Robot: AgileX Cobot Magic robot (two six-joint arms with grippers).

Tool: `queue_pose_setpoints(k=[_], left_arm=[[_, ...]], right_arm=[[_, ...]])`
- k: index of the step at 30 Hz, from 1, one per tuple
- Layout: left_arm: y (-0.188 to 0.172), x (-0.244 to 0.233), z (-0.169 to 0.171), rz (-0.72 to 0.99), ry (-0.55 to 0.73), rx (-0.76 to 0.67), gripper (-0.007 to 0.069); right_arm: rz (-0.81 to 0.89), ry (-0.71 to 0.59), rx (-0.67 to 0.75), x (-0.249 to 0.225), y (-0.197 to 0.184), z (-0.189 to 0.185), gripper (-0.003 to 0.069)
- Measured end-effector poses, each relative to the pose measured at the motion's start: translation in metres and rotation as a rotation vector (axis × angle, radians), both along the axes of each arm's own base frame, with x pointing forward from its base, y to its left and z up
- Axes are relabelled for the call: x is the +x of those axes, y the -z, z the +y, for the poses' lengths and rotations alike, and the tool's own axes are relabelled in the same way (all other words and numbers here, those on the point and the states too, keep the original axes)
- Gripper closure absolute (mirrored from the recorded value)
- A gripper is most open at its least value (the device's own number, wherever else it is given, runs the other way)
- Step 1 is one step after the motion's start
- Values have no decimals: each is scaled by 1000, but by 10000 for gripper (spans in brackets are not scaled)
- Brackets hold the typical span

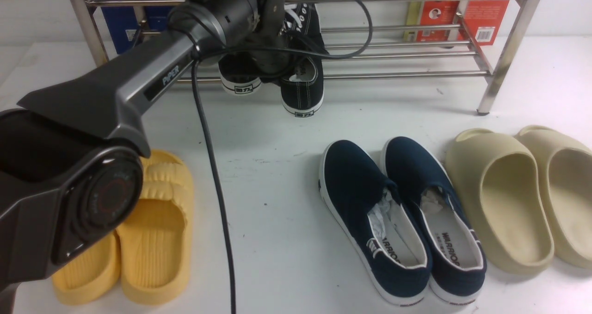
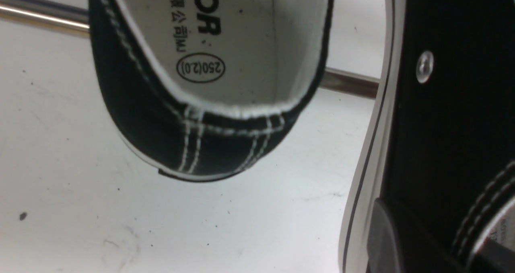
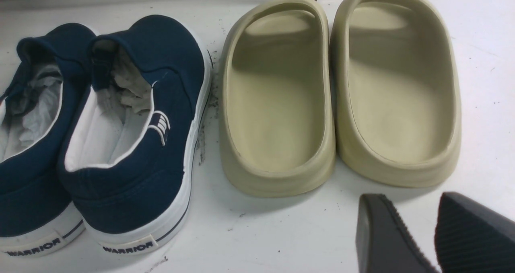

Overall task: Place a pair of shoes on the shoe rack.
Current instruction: Use the left arm to put a shoe into the shoe rack

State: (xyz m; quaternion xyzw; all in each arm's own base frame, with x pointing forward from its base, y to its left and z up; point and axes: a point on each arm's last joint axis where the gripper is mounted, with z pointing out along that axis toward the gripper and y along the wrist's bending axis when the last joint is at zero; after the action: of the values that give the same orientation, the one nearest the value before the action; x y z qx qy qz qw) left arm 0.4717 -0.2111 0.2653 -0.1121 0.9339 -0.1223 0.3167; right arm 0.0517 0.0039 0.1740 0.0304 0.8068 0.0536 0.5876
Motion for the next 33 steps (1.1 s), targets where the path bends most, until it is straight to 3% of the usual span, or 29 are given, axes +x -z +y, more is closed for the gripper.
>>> queue_pose_setpoints(k=[8,24,33], left_arm=[[-1,1,1,-16,1,11,616],[-20,6,-1,-112,-6,-42,461],[-38,-20,-14,32,9,59,438]], right_arm=[[0,0,0,0,0,0,419],[0,0,0,0,0,0,419],[0,0,0,0,0,0,419]])
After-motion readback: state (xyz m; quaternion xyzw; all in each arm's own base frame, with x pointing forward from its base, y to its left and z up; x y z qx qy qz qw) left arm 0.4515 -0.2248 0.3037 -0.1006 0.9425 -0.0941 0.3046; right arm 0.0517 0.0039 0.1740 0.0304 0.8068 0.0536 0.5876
